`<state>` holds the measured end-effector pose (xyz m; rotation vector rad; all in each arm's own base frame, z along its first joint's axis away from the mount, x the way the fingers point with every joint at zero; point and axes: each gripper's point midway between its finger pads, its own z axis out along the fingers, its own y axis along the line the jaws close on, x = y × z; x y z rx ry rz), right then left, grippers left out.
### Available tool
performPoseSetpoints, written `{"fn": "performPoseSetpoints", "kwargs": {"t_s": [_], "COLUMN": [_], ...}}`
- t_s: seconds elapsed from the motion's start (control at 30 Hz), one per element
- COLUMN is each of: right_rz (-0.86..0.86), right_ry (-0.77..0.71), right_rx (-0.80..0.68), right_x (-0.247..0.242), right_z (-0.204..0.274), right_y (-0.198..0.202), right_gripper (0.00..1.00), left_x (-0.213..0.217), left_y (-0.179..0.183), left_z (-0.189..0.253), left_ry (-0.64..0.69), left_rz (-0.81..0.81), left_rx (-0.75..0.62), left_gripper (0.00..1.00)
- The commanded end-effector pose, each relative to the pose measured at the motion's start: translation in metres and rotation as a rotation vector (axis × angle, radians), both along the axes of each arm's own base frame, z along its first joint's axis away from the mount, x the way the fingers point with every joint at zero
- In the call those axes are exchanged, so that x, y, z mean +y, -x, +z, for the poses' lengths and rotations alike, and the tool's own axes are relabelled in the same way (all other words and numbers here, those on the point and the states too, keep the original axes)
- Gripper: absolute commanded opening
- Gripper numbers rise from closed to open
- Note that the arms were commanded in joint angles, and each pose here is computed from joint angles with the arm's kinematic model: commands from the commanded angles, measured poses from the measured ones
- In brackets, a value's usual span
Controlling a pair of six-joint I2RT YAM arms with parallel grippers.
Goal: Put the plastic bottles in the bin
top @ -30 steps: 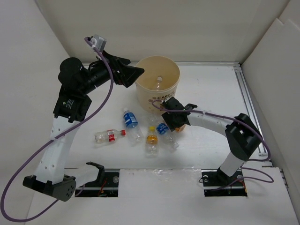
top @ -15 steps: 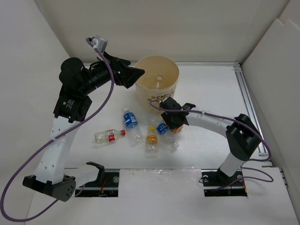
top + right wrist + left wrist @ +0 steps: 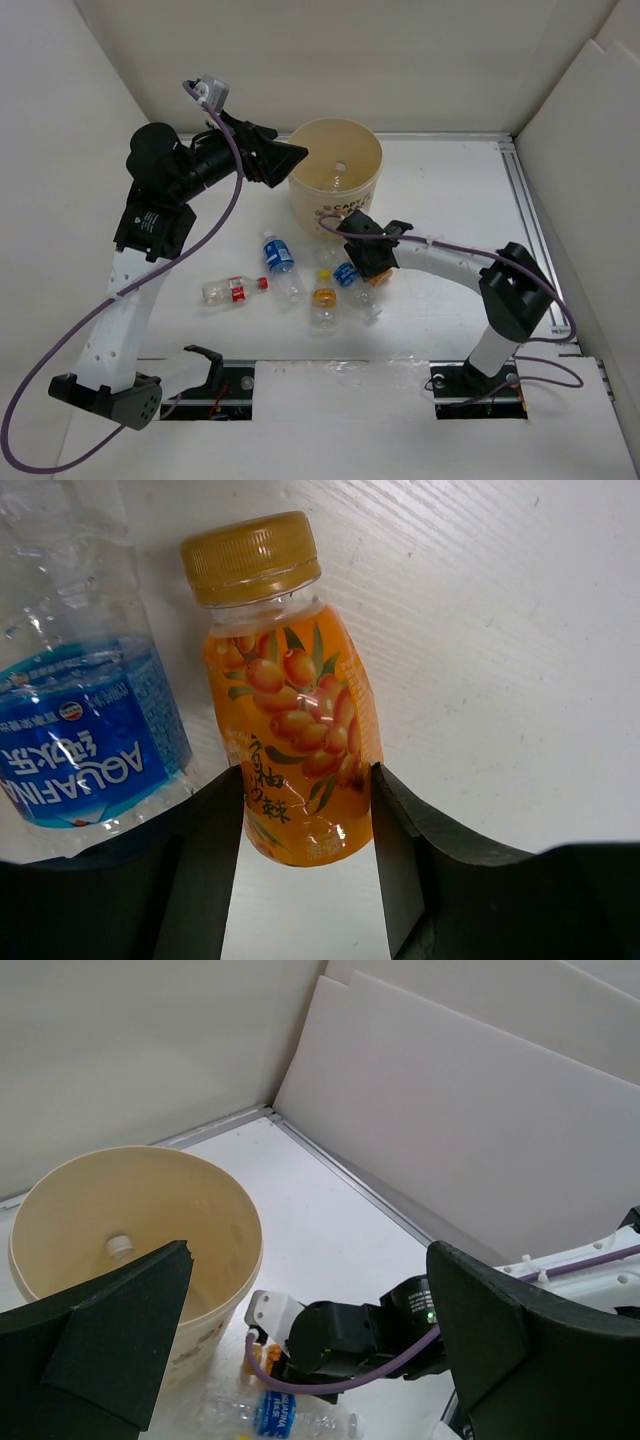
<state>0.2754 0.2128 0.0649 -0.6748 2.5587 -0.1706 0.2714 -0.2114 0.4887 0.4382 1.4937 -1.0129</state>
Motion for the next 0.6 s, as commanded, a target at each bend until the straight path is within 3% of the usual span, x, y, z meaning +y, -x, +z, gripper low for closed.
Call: {"fn": "performPoseSetpoints", "kwargs": {"t_s": [0.0,0.3,0.57], "right_rz": [-0.085,-0.161,-0.108], "right_ry": [0.030,-0.135,-0.243], "right_rx": [-0.048,-0.200,-0.228], "right_x": [-0.012,-0.025,-0.019], "right_z": [0.020,0.099,0.126], "right_y": [0.002,0.009,0.005], "right_gripper": [0.00,0.00,0.00], "left_x": [0.002,-0.004,-0.006], "left_y": [0.002,-0.007,-0.013], "left_z": [0.009,0.000,-0.009], "left_ry": [0.005,0.020,0.019], "left_rz": [0.010,-0.002,-0.003], "left_rx": [-0.043,-0.014,0.011], "left_gripper": [1.00,1.00,1.00]}}
